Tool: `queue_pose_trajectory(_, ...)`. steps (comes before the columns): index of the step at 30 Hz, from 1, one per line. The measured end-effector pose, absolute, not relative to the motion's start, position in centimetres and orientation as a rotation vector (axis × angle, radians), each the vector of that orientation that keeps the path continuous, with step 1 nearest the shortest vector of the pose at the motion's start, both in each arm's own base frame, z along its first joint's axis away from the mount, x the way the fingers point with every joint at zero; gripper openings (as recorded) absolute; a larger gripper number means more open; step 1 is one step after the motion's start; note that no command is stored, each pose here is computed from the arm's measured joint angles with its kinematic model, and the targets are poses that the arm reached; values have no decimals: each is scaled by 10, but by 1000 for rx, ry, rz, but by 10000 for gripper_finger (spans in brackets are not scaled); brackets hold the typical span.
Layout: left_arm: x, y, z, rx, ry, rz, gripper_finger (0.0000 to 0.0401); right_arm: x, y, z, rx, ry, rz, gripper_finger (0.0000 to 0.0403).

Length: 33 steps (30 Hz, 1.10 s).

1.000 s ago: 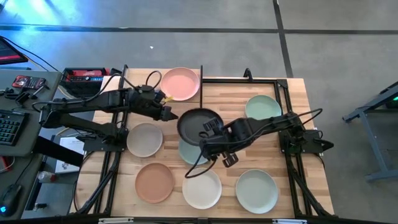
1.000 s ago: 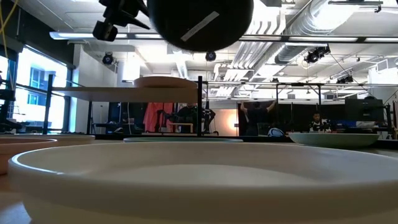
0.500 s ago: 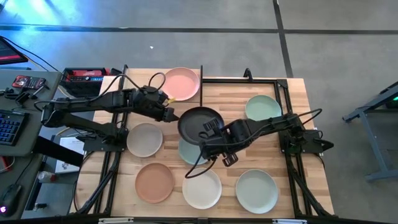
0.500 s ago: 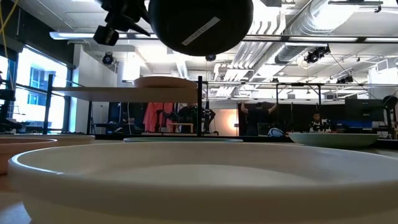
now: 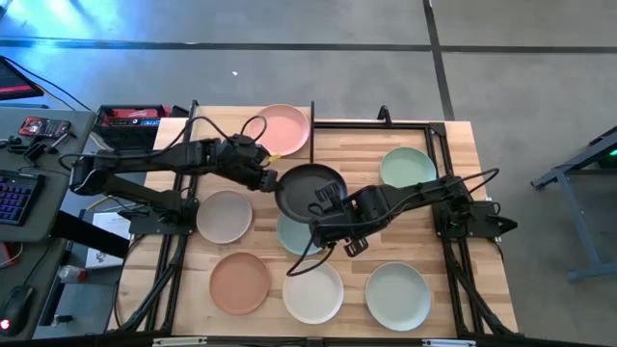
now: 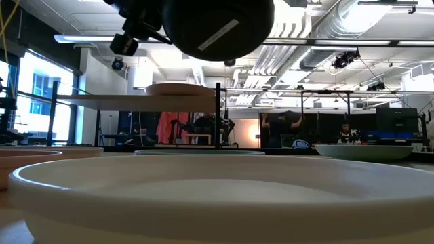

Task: Place and stack plates onto a shelf
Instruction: Stack the black plate into the light orange plate on the shelf

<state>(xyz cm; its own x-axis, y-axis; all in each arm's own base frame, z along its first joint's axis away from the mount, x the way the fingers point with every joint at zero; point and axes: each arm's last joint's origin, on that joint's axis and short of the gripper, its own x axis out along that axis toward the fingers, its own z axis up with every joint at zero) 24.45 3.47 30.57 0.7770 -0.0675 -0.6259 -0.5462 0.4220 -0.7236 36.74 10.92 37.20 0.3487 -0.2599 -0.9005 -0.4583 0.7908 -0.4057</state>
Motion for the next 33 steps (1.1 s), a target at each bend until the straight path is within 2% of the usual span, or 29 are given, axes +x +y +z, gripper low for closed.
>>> queue_pose_trajectory(4, 245, 35, 305, -1093, 644, 322, 71, 367, 109, 372, -686, 1236, 140, 0)
queue_pose_trajectory(13, 244, 35, 306, -1069, 633, 333, 15, 368, 109, 372, -699, 1230, 132, 1)
queue_pose_trajectory(24, 244, 36, 306, -1047, 629, 353, 6, 367, 111, 373, -747, 1225, 89, 4)
queue_pose_trajectory(27, 243, 36, 305, -1042, 635, 357, 6, 367, 112, 373, -757, 1221, 79, 22)
queue_pose_trajectory(33, 241, 36, 303, -1009, 657, 384, 4, 367, 111, 374, -738, 1218, 23, 89)
